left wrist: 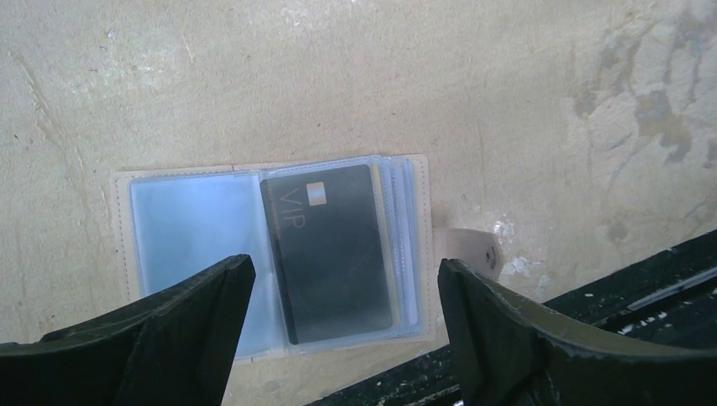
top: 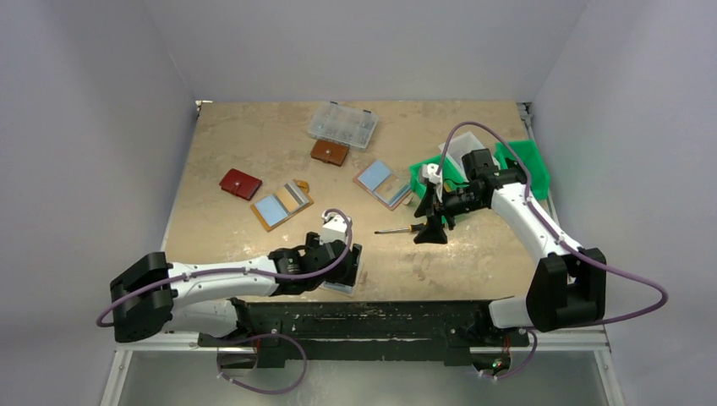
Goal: Take the credit cards out of the card holder
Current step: Remove the credit card from the card holder.
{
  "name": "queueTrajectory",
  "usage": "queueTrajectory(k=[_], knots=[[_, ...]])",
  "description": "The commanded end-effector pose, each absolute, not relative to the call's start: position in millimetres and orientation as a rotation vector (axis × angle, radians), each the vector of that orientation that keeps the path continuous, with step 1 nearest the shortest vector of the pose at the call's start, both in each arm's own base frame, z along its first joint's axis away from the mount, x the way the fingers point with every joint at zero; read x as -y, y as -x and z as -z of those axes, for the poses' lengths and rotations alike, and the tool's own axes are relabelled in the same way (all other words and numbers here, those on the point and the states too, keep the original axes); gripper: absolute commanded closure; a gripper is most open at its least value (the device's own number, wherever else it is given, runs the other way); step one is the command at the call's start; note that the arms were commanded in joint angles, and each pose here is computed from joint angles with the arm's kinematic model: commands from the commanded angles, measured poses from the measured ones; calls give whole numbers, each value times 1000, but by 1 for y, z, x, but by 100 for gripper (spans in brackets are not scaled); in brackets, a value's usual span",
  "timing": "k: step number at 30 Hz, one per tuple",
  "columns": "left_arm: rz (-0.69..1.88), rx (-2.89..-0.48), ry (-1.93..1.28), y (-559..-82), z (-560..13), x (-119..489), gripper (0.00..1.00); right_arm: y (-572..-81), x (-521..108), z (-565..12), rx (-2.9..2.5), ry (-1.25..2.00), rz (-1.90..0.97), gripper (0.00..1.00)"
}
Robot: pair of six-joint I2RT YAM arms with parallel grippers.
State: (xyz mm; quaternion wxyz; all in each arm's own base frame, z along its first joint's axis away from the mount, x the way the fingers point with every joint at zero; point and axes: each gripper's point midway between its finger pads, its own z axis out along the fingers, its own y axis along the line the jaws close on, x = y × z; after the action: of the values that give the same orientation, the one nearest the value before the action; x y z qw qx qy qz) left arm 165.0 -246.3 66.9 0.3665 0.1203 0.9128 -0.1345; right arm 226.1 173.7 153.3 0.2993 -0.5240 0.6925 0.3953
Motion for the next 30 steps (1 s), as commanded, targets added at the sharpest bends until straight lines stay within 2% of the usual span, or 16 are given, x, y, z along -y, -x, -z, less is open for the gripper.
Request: queueTrajectory(k=[1,11,17,25,30], knots=[[277,-2335,-321,-174,-69,252,14,-229,-176,-153,-1830,1407,-1043,13],[164,-2380,-363,-179,-50,258,28,-228,-177,-148,-1848,1423,-1049,13],[181,-2392,-383,-179,-45,267,27,-227,-178,-147,-1851,1428,-1052,13],[76,-2444,-385,-176,-25,257,24,-225,-178,-146,-1854,1441,-1063,13],[41,-2457,-375,-175,-20,252,30,-224,-179,-147,-1849,1446,-1069,13]])
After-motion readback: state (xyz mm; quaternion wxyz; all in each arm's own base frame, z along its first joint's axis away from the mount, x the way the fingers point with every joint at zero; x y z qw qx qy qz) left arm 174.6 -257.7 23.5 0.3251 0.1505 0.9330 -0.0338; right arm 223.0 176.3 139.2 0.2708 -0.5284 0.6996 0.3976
